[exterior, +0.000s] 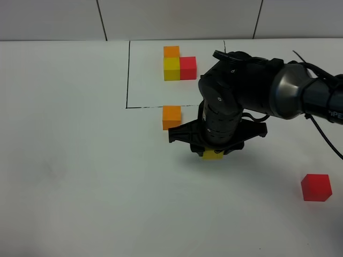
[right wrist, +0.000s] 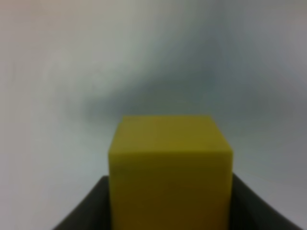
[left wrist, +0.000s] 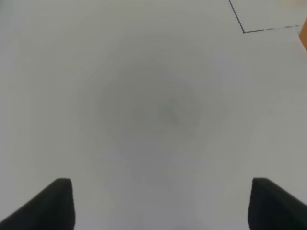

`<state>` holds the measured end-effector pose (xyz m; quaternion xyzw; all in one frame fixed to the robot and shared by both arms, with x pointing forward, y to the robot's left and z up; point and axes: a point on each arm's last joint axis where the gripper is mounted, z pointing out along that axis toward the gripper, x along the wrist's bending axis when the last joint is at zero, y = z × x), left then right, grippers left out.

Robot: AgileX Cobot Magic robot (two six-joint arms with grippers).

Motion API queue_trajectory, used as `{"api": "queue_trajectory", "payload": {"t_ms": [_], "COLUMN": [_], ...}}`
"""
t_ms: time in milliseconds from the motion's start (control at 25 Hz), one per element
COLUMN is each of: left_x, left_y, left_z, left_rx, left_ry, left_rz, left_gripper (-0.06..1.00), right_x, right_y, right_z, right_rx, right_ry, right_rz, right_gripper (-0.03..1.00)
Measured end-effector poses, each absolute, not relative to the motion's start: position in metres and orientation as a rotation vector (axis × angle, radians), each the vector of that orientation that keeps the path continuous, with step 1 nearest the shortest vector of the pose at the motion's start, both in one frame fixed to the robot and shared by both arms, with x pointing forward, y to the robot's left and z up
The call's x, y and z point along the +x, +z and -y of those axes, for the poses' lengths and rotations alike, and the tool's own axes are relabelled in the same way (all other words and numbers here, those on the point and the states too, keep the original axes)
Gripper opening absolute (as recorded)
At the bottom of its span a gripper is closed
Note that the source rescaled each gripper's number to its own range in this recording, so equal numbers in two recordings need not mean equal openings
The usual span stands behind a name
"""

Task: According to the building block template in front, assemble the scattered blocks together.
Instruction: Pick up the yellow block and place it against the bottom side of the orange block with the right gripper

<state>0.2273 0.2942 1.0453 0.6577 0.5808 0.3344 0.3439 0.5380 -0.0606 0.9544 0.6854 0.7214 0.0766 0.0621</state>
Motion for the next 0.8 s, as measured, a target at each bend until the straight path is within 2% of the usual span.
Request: {"api": "queue_trajectory", "payload": {"t_ms": [480,800], "left_x": [0.227,0.227], "left_y": [1.045,1.045], "left_z": [-0.294,-0.294], "left_rx": [1.709,1.709], "left_ry": [0.869,0.869], "left_rz": [-1.509,-1.509], "left_gripper": [0.71,0.71], "right_x": [0.563,0.579], "right_y": [0.934,0.911], "right_z": [0.009,-0.005], "right_rx": [2.09,2.055], "right_ry": [0.266,0.223], "right_rz": [-2.243,-2.265], "right_gripper": [0.01,0.01]}}
